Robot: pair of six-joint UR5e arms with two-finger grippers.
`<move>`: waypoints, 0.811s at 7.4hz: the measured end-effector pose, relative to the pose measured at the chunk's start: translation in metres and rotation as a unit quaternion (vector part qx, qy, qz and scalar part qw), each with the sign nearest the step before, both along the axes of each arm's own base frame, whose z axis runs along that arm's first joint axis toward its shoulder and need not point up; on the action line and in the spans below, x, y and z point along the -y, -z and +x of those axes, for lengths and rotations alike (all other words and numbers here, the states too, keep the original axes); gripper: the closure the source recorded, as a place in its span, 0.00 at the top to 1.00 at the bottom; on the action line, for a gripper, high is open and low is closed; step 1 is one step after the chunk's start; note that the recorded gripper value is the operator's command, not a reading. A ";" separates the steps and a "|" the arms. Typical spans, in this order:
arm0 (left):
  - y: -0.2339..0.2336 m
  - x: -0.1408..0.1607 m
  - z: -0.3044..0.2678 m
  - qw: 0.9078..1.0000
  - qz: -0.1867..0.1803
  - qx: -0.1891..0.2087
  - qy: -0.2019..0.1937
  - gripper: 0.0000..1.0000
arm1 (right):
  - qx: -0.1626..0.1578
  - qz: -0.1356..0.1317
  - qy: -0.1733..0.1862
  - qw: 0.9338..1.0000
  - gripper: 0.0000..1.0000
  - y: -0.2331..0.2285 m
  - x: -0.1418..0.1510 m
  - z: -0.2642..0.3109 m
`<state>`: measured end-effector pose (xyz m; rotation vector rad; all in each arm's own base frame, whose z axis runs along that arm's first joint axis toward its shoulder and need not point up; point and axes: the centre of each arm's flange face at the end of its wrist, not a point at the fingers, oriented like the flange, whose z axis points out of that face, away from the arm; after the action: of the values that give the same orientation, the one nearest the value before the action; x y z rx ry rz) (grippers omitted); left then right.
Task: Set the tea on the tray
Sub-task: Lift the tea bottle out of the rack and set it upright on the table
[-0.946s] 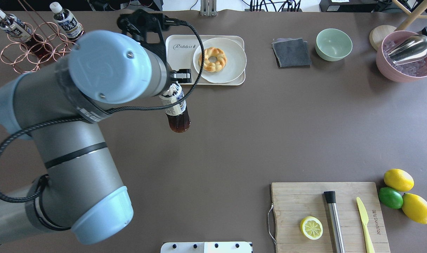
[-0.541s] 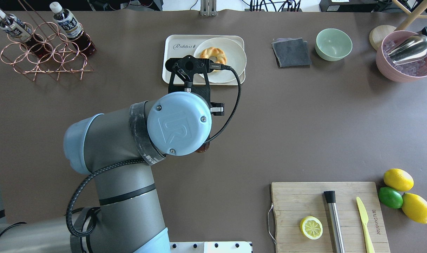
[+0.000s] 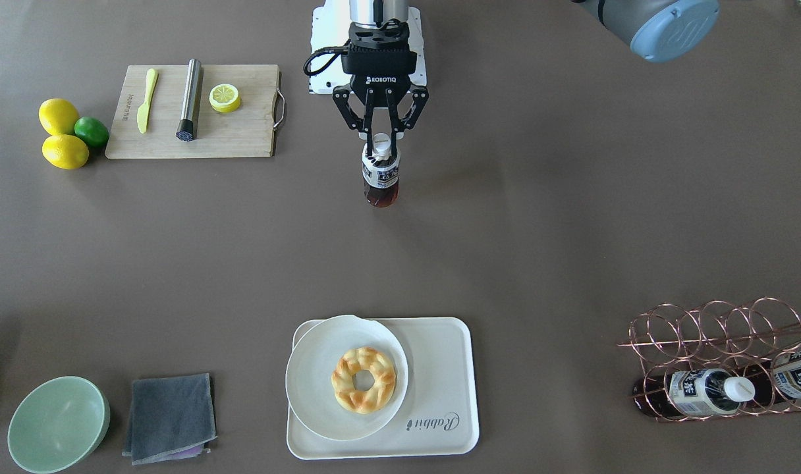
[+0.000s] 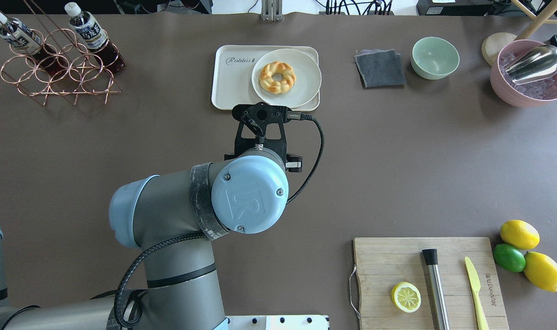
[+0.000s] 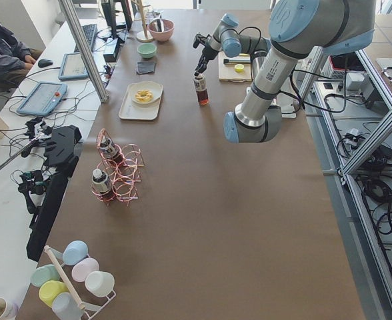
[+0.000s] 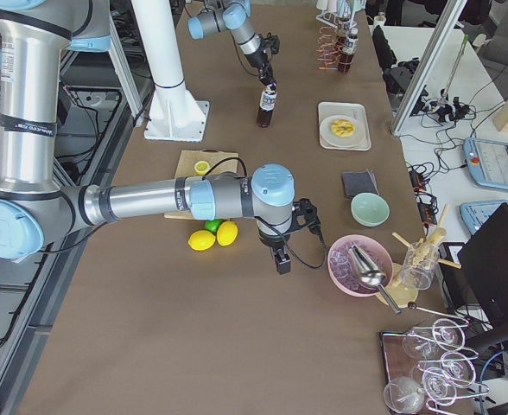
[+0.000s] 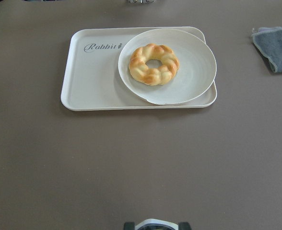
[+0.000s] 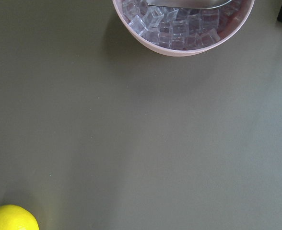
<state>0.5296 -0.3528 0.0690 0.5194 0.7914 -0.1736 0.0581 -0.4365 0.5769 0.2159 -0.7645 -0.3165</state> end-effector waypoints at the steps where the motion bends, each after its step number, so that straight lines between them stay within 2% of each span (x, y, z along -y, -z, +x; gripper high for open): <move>1: -0.005 0.000 0.002 1.000 0.002 -0.005 0.000 0.46 | 0.000 0.000 0.000 1.000 1.00 0.000 0.000 0.000; 2: -0.008 0.000 0.003 1.000 0.004 -0.009 0.001 0.60 | 0.000 0.000 0.000 1.000 1.00 0.000 0.000 0.000; 3: -0.014 -0.001 0.006 1.000 0.003 -0.008 -0.002 0.67 | 0.000 0.001 0.000 1.000 1.00 0.000 0.000 0.000; 4: -0.020 -0.001 0.006 1.000 0.004 -0.009 -0.002 0.85 | 0.000 0.002 0.000 1.000 1.00 0.002 0.000 0.000; 5: -0.023 0.000 0.005 1.000 0.005 -0.012 -0.002 0.96 | 0.001 0.007 -0.001 1.000 1.00 0.007 0.005 0.000; 6: -0.022 -0.001 0.003 1.000 0.006 -0.017 -0.003 0.96 | 0.010 0.016 -0.007 1.000 1.00 0.025 0.017 -0.002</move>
<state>0.5327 -0.3522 0.0911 0.5275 0.8267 -0.1722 0.0562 -0.4533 0.5522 0.2553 -0.7774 -0.3139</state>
